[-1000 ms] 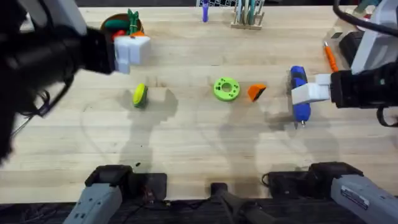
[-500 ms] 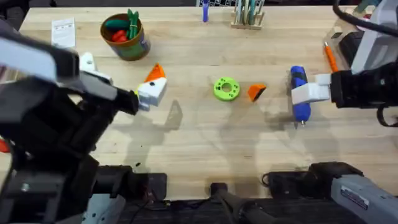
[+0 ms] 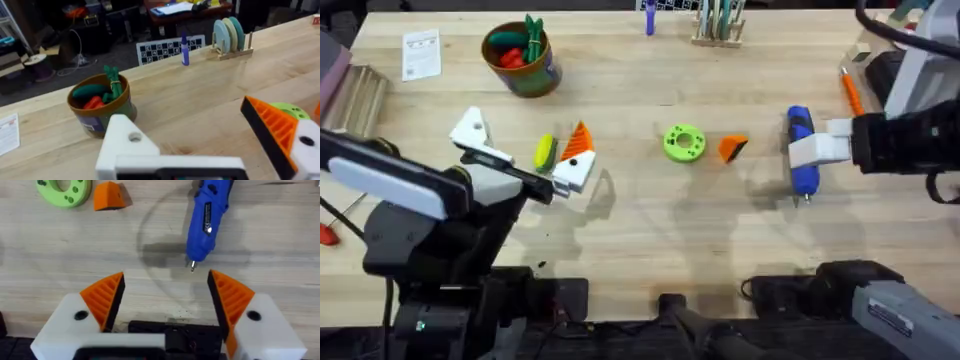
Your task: Pick up the gripper from the table and insert it into the empty holder that is missing its gripper. Then pick up a screw, insert it into the mounting hole, and use the screwdriver to tighten it. Finally, clean up the table by picking up the vegetable and placing it into the bucket.
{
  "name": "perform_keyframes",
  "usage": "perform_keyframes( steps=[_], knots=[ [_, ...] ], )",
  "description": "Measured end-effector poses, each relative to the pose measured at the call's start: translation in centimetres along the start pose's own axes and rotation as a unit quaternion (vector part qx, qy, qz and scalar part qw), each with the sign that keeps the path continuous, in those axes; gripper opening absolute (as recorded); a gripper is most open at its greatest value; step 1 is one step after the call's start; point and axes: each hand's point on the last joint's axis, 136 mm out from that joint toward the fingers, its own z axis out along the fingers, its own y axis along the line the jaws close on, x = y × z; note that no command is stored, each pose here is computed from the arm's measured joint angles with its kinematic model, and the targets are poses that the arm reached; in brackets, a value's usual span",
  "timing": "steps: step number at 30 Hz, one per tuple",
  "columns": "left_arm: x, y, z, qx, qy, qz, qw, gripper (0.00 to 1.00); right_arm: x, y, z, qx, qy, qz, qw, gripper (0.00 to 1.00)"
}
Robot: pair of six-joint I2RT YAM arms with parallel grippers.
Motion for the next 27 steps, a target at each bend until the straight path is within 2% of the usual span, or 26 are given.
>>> perform_keyframes(
  steps=[10,21,24,27],
  knots=[
    [-1.7,0.1,-0.4,-0.005,-0.043,0.015,0.999,0.985,0.0,0.0,0.0,0.0,0.0,0.0,1.0,0.992],
    [-4.8,-0.1,-0.8,0.001,-0.114,0.04,0.993,0.985,0.0,0.0,0.0,0.0,0.0,0.0,1.0,0.992],
    [-4.6,-0.4,-0.6,0.005,-0.135,0.048,0.99,0.985,0.0,0.0,0.0,0.0,0.0,0.0,1.0,0.991],
    [-3.2,-0.7,-0.1,0.013,-0.131,0.048,0.99,0.985,0.0,0.0,0.0,0.0,0.0,0.0,1.0,0.988]
  ],
)
